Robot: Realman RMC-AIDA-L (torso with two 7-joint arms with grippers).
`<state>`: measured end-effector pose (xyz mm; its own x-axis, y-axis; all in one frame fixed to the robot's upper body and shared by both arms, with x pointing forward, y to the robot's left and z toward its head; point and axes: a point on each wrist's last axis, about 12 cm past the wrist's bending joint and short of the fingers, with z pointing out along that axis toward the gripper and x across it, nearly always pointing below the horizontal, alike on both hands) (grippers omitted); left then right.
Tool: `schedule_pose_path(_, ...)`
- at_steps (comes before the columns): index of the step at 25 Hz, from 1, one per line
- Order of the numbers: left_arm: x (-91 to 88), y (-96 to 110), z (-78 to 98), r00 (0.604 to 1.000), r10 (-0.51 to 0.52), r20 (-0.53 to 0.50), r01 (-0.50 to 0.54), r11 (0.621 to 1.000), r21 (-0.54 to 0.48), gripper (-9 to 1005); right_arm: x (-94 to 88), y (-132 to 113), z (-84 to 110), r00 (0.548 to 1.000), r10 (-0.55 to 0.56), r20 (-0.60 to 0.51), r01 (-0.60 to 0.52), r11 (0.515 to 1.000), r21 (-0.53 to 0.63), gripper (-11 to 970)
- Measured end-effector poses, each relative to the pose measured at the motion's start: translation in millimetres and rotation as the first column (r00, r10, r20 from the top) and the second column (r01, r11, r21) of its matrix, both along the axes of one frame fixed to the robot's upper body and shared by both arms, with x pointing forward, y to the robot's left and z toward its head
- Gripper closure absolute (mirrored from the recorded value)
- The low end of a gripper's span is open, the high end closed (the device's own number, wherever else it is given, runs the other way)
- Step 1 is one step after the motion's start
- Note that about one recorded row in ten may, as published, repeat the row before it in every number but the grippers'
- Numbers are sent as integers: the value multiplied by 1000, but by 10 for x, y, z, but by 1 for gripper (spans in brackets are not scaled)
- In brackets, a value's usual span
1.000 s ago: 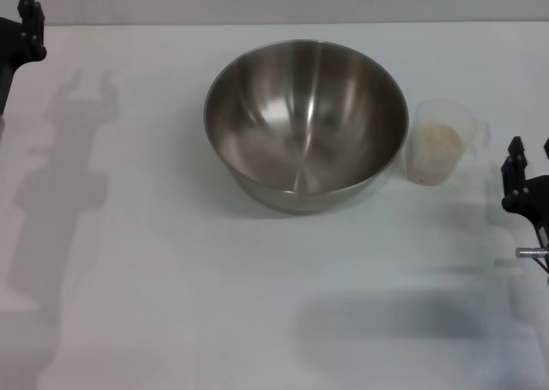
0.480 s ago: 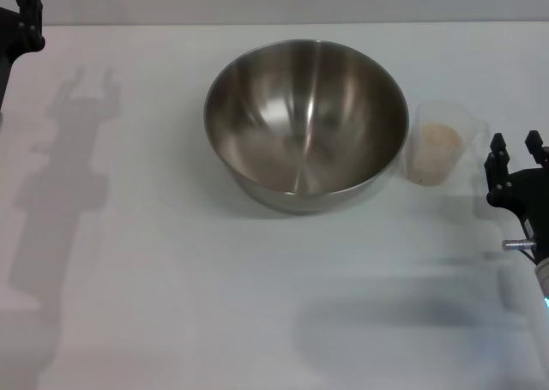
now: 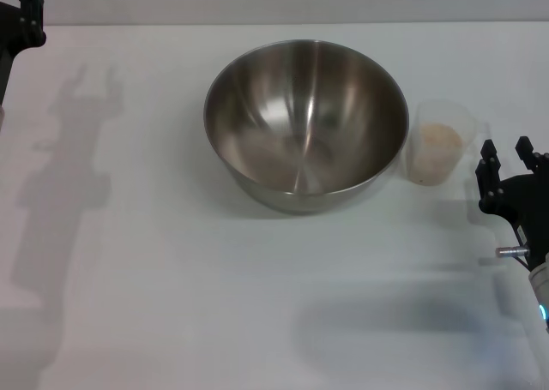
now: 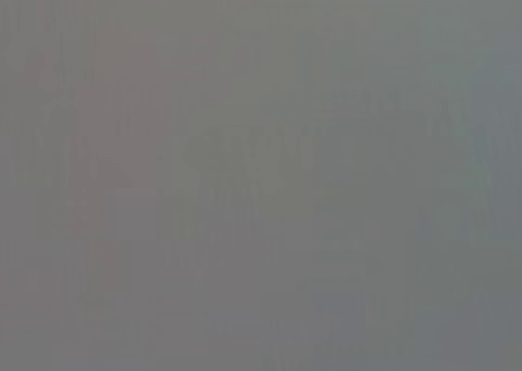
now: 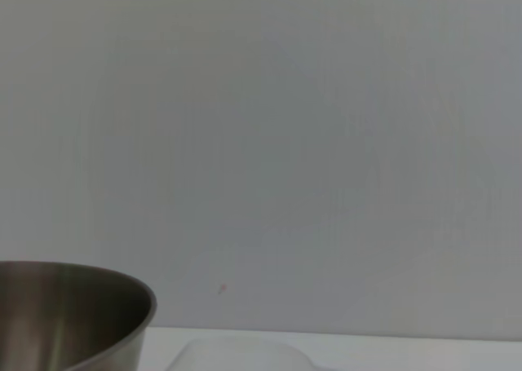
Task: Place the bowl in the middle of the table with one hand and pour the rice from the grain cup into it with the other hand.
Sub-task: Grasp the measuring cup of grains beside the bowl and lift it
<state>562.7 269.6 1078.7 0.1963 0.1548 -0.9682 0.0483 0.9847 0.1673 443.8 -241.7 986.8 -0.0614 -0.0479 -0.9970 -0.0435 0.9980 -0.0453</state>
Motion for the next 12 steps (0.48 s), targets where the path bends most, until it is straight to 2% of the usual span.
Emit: schedule_pose_path(12, -27, 9, -11, 1000, 1, 2, -1, 1000, -4, 586, 20, 6, -12, 1000, 7, -12, -7, 1000, -4, 538)
